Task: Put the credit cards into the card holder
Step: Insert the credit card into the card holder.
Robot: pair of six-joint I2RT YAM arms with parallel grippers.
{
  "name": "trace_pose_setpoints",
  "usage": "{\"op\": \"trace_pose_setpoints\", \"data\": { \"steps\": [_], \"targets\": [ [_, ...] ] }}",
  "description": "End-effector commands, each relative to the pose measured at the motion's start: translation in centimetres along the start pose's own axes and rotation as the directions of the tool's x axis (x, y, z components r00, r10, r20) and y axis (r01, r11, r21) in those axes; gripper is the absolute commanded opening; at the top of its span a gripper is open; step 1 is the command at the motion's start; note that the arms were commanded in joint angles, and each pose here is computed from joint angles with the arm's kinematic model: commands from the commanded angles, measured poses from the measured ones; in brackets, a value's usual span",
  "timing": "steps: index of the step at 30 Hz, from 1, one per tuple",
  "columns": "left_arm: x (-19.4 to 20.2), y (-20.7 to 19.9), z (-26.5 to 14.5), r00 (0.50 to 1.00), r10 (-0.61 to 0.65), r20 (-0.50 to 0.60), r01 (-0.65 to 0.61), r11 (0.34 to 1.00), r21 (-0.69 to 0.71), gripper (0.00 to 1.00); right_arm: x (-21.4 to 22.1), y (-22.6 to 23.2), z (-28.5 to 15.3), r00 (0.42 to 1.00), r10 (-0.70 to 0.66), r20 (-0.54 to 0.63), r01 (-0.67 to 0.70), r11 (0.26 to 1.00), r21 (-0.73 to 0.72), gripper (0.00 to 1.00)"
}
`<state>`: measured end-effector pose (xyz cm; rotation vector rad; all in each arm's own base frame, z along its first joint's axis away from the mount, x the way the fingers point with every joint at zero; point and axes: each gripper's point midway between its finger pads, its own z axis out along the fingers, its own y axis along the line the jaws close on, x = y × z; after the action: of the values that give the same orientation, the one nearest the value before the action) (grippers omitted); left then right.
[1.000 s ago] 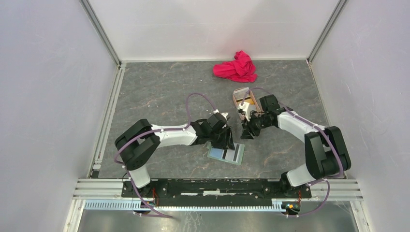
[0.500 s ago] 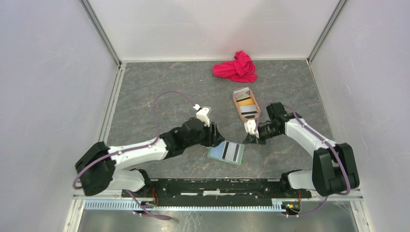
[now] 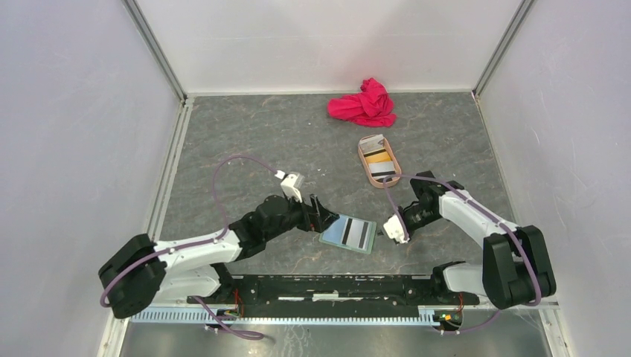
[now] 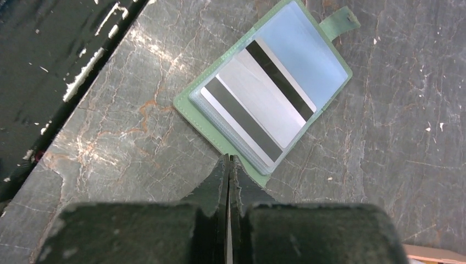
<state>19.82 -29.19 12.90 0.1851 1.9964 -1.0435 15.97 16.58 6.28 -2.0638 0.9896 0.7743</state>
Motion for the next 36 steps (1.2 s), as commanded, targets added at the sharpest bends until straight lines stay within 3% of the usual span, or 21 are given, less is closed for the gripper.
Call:
{"op": "trace_pose_setpoints", "data": {
  "steps": [1, 11, 20, 36],
  "targets": [
    [1.2, -2.5, 1.1, 0.988, -0.087, -0.127, 0.096, 0.993, 0.063, 0.90, 1.0, -0.9, 0.0, 0.996, -0.058, -0.068, 0.060, 0.998, 0.033, 0.00],
    [3.9, -1.4, 2.9, 0.955, -0.143, -0.258, 0.125, 0.988, -0.086, 0.64, 2.4, -0.4, 1.7, 0.988, -0.054, -0.145, 0.051, 0.998, -0.026, 0.00],
    [6.6, -1.2, 4.6, 0.922, -0.126, -0.366, 0.105, 0.991, -0.079, 0.58, 2.7, 0.0, 2.8, 0.987, -0.030, -0.159, 0.021, 0.998, -0.063, 0.00],
    [8.9, -0.7, 5.7, 0.891, -0.147, -0.430, 0.125, 0.989, -0.081, 0.52, 3.1, 0.3, 3.3, 0.985, -0.005, -0.175, -0.009, 0.997, -0.082, 0.00]
  ]
}}
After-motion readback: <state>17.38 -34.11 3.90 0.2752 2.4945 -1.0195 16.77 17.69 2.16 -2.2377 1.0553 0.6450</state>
